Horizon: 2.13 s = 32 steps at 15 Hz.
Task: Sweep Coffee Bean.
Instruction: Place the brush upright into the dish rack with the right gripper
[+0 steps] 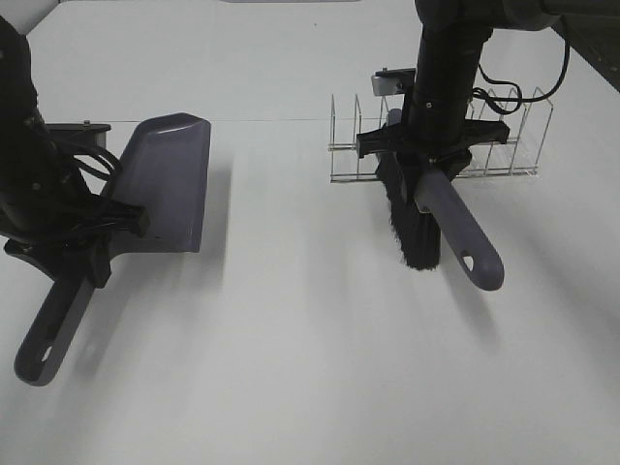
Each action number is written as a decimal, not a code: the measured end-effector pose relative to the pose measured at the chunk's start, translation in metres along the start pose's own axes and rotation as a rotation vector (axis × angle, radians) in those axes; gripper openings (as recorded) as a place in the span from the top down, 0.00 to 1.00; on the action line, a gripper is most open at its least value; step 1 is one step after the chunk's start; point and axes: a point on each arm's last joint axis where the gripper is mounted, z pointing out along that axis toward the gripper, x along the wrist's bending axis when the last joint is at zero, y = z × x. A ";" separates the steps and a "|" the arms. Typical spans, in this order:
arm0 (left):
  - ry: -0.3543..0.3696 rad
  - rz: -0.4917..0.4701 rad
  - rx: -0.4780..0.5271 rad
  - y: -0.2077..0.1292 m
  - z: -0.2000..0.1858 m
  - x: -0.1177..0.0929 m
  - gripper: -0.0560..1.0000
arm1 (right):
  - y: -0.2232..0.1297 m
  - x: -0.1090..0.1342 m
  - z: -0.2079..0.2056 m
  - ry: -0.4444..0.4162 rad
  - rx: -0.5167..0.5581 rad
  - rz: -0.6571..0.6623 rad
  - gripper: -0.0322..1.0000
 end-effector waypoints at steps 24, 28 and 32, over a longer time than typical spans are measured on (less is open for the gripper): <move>0.003 0.002 0.001 0.000 0.000 0.000 0.63 | 0.039 -0.012 0.007 0.107 -0.095 -0.007 0.63; 0.003 0.002 0.001 0.000 0.000 0.000 0.63 | 0.045 -0.014 -0.005 0.088 -0.146 -0.014 0.63; 0.003 0.002 0.002 0.000 0.000 0.000 0.63 | 0.049 -0.009 -0.015 0.151 -0.183 -0.061 0.37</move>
